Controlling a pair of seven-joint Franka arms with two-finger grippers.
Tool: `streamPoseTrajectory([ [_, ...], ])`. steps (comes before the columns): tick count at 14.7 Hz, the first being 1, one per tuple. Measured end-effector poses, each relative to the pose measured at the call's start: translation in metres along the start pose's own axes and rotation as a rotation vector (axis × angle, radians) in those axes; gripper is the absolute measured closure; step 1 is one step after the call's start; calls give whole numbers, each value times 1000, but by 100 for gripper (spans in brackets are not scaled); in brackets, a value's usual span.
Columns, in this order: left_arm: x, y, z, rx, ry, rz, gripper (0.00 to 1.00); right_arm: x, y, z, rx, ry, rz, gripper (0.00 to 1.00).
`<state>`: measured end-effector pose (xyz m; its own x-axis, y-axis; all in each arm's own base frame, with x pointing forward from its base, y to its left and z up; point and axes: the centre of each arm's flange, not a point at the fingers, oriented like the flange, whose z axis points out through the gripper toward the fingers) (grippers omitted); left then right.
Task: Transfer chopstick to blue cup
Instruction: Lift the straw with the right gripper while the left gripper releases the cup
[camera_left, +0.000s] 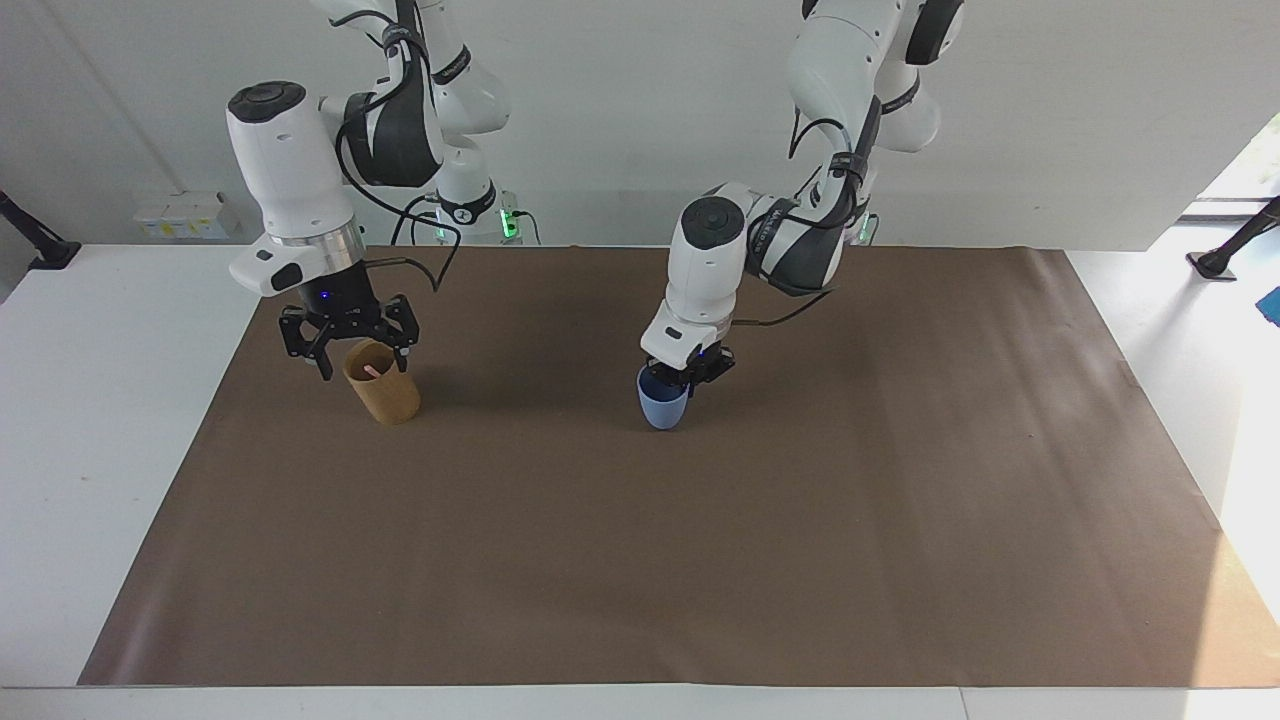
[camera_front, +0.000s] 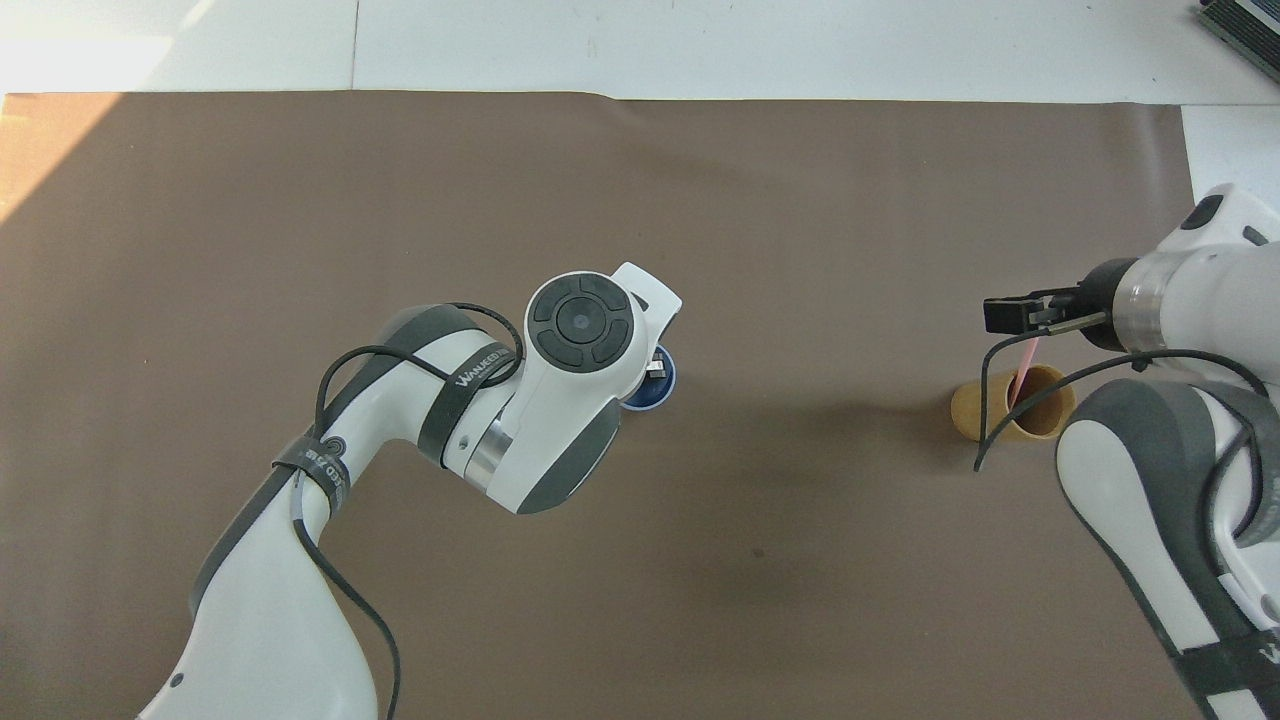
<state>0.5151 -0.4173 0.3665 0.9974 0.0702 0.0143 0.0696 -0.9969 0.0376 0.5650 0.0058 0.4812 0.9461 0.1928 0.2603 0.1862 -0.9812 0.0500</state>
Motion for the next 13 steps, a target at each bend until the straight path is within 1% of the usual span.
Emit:
streamPoseTrajectory([
  [1,0,2,1,-2,2,0,96,-4,-1,5,0,2,-29,4],
  [2,1,3,0,-5,5,-1,96,-6,-1,6,-1,3,-59,4],
  [3,3,3,-2,-10,12,-3,91,-8,0,6,-1,3,-89,10],
  [4,5,3,-3,-16,19,-4,82,-10,2,6,-2,2,-115,23],
  [5,5,3,-4,-20,24,-5,69,-12,3,5,-3,2,-137,35],
  [6,6,3,-5,-22,27,-5,59,-13,4,5,-3,1,-153,48],
  [7,7,3,-7,-25,30,-6,45,-14,4,5,-1,-5,-161,61],
  [8,9,2,-13,-30,38,-9,32,-15,4,5,1,-14,-164,70],
  [10,17,-9,-32,-33,53,-12,11,-18,3,4,6,-29,-165,92],
  [11,22,-20,-44,-24,50,3,1,-19,3,2,7,-35,-165,92],
  [13,34,-52,-64,2,28,45,0,-20,4,-8,7,-34,-164,92],
])
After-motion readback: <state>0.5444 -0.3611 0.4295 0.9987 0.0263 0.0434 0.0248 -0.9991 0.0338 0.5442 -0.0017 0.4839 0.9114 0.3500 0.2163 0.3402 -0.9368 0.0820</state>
